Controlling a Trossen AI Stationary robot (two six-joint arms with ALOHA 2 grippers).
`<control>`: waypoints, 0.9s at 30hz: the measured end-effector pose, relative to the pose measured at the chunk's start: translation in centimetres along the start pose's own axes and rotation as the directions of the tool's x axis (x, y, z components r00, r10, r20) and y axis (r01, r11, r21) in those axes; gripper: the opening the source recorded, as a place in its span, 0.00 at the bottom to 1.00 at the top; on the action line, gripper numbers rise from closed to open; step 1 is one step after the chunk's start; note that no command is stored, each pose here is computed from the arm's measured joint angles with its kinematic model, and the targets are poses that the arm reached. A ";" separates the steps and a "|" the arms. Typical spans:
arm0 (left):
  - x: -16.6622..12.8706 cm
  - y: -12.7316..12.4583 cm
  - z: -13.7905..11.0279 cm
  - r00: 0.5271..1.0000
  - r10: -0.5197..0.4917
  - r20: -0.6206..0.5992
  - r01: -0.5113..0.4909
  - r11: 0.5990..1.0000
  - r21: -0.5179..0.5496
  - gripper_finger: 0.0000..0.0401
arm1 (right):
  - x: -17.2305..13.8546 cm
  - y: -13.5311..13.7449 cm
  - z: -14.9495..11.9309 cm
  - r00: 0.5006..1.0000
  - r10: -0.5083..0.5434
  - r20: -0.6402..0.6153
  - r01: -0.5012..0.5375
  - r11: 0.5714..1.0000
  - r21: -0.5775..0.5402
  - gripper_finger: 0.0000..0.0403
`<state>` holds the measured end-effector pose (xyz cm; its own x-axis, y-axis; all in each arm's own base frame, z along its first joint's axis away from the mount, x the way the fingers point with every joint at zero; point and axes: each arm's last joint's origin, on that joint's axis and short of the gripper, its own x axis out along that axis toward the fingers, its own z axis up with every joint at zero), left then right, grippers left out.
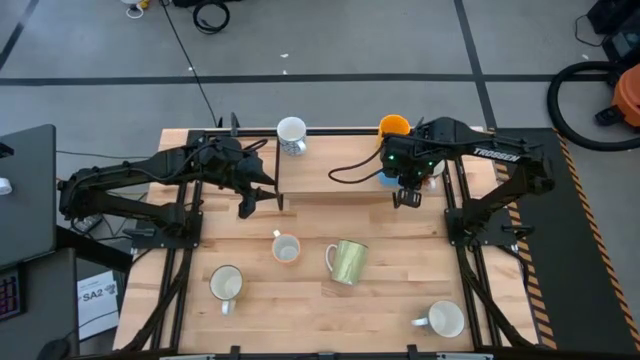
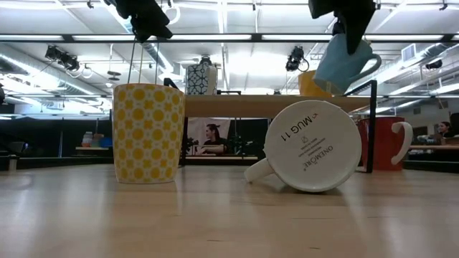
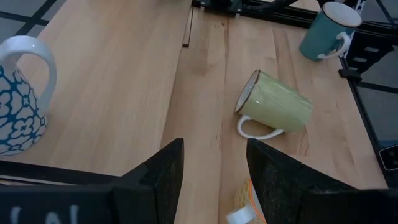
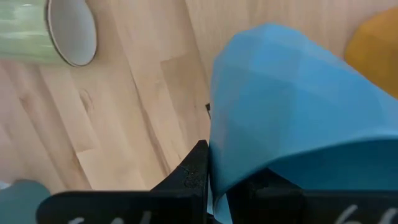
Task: Place coffee mugs
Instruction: Put the light blue mug on the shelf
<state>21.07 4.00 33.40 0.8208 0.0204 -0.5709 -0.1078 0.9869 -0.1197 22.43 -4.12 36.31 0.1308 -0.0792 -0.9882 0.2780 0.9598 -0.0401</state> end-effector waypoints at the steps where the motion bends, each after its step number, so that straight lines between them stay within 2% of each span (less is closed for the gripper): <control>1: 0.0 0.0 0.0 1.000 0.000 0.000 0.000 1.000 0.000 0.45 | 0.0 0.0 0.0 1.000 -0.005 -0.001 0.005 1.000 0.000 0.10; 27: 0.0 0.0 0.0 1.000 0.000 0.000 0.000 1.000 0.000 0.45 | 0.0 -0.1 0.0 0.999 -0.039 0.002 0.039 0.999 0.000 0.10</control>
<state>21.07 4.01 33.40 0.8208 0.0205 -0.5709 -0.1079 0.9869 -0.1198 22.45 -4.24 36.27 0.1212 -0.1174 -0.9857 0.2832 0.9558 -0.0790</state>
